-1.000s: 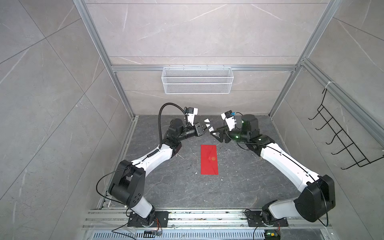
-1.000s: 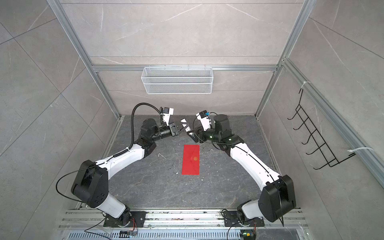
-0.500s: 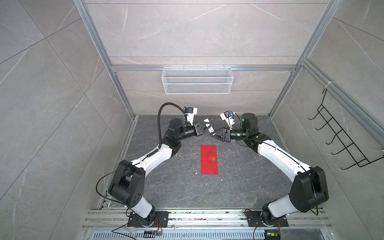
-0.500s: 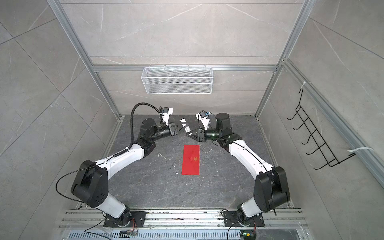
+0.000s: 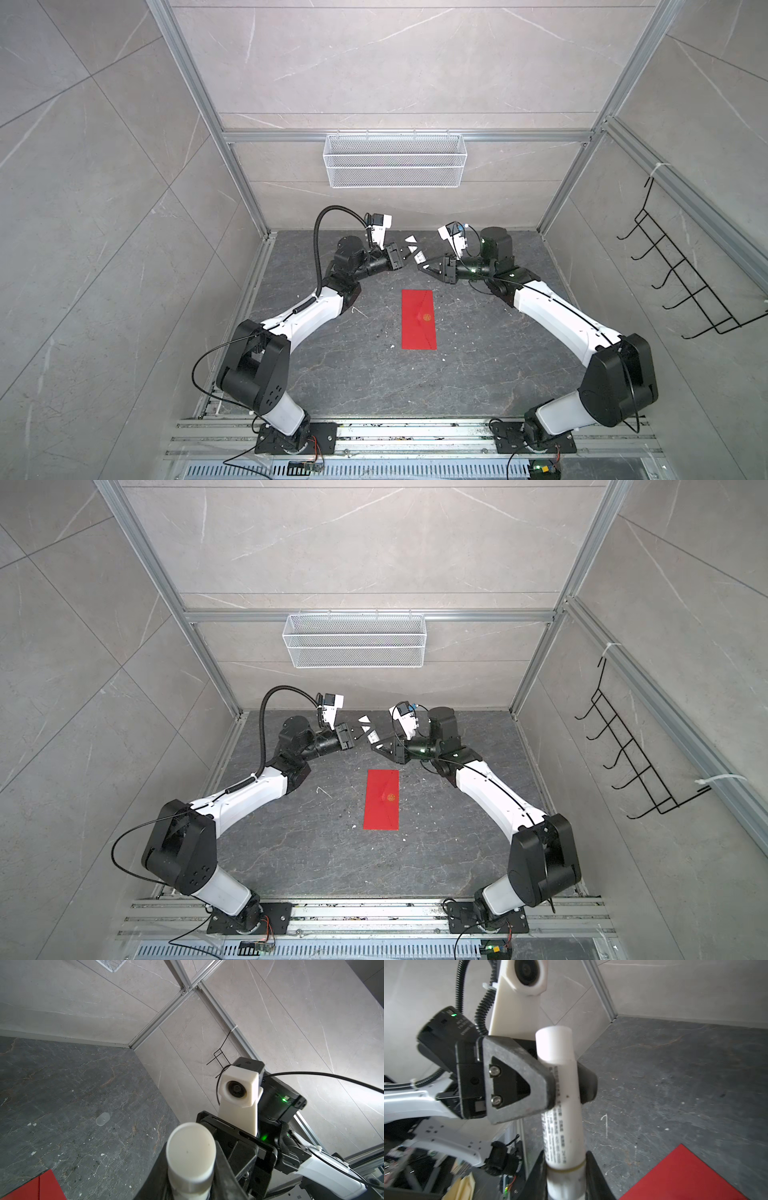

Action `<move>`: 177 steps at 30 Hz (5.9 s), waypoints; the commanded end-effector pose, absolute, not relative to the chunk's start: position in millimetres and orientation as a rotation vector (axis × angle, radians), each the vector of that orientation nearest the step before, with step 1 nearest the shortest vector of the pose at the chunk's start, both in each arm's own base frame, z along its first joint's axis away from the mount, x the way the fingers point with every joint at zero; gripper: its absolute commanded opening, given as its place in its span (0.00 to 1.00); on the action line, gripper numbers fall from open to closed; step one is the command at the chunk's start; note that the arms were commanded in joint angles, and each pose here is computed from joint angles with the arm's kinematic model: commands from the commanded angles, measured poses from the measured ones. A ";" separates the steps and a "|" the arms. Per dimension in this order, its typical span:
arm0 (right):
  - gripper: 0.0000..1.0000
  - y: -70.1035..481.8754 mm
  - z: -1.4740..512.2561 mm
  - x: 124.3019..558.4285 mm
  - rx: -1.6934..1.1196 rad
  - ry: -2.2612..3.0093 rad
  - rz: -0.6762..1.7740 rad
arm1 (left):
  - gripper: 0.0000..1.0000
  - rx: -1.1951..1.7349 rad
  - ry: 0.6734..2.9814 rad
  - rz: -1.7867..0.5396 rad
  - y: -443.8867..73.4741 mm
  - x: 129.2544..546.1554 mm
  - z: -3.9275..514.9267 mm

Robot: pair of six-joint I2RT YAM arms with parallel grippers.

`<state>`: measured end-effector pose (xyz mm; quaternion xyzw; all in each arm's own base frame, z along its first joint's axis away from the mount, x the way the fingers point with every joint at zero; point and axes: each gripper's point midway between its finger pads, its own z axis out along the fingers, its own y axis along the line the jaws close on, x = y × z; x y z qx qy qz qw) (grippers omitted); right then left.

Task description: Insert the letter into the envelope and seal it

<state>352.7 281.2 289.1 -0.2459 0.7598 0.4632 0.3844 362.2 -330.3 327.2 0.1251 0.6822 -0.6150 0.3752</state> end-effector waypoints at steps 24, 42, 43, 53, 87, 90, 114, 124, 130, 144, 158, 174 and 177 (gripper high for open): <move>0.17 269.6 293.2 378.0 -0.566 1.759 -0.430 | 0.00 0.407 1.674 -1.524 -327.9 353.7 347.1; 0.93 267.7 322.0 295.6 -0.845 1.801 0.889 | 0.00 0.813 1.513 -1.090 -304.9 316.3 352.2; 0.94 265.8 323.2 294.6 -0.842 1.796 0.889 | 0.00 0.854 1.484 -1.036 -302.2 312.8 349.9; 0.97 255.8 323.0 291.8 -0.834 1.751 0.846 | 0.00 1.086 1.302 -0.664 -282.2 295.8 329.0; 0.84 245.7 294.1 306.8 -0.791 1.809 0.747 | 0.00 1.125 1.420 -0.738 -329.7 295.2 232.1; 0.84 252.1 284.8 299.5 -0.837 1.892 0.817 | 0.00 1.132 1.413 -0.746 -330.5 293.7 235.5; 0.62 286.5 259.5 302.5 -0.905 2.024 0.823 | 0.00 1.210 1.399 -0.879 -340.8 276.7 252.5; 0.46 293.6 252.8 302.3 -0.917 2.055 0.798 | 0.00 1.212 1.394 -0.886 -341.4 275.7 254.1; 0.40 295.8 243.0 298.2 -0.944 2.096 0.772 | 0.00 1.176 1.404 -0.889 -341.3 279.5 260.8; 0.14 305.6 237.0 292.9 -0.942 2.143 0.833 | 0.00 1.081 1.475 -0.929 -343.5 291.7 277.8; 0.00 310.3 249.4 296.0 -0.898 2.138 0.875 | 0.00 1.022 1.517 -0.938 -342.6 300.4 277.4; 0.00 305.2 261.6 304.1 -0.851 2.109 0.833 | 0.33 0.969 1.545 -0.941 -339.0 311.0 267.6; 0.00 303.8 262.0 305.9 -0.844 2.109 0.818 | 0.37 0.967 1.546 -0.943 -339.1 311.8 265.7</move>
